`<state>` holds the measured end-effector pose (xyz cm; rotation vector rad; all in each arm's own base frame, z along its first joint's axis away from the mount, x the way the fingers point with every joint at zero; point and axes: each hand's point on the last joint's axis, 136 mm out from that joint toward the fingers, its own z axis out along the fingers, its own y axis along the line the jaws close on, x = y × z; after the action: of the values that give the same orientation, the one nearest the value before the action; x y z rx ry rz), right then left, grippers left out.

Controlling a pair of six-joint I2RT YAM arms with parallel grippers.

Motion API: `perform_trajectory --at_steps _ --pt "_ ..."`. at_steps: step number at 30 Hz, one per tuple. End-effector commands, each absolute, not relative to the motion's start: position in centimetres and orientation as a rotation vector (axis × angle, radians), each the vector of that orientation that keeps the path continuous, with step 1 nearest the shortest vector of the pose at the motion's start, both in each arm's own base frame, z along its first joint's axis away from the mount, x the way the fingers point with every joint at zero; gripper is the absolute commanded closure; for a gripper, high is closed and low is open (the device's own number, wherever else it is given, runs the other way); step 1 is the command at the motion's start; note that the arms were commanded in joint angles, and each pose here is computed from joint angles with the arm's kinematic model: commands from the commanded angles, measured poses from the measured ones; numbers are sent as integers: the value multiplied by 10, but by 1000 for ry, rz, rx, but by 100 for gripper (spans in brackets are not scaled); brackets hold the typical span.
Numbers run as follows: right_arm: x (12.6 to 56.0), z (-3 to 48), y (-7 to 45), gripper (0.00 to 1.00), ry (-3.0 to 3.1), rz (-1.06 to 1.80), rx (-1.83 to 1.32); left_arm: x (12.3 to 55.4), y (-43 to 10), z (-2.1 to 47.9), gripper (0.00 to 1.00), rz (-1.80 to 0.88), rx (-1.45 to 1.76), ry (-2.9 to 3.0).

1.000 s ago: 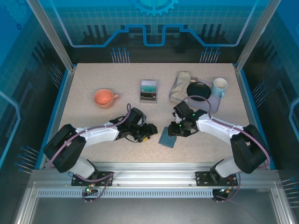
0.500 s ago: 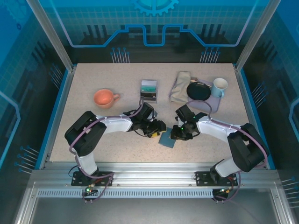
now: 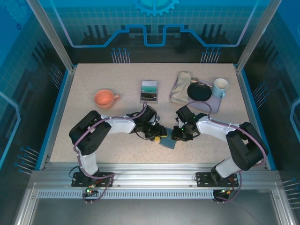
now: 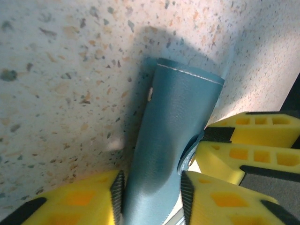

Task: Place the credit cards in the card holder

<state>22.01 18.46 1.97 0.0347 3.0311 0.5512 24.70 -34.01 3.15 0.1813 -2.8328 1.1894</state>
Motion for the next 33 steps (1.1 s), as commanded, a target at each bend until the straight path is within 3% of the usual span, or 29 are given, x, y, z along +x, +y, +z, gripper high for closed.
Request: perform_trajectory --at_steps 1,8,12,23,33 --pt "214 10 177 74 3063 522 51 242 -354 57 68 1298 65 -2800" --pt "218 16 179 74 3039 532 63 243 -357 79 93 1387 -6 -2807" --pt "222 25 177 74 3011 521 82 242 -354 82 99 1399 9 -2818" --pt "228 68 201 57 2856 773 110 244 -350 89 100 1434 25 -2850" --pt "217 34 197 53 2966 640 109 247 -352 91 100 1476 59 -2840"
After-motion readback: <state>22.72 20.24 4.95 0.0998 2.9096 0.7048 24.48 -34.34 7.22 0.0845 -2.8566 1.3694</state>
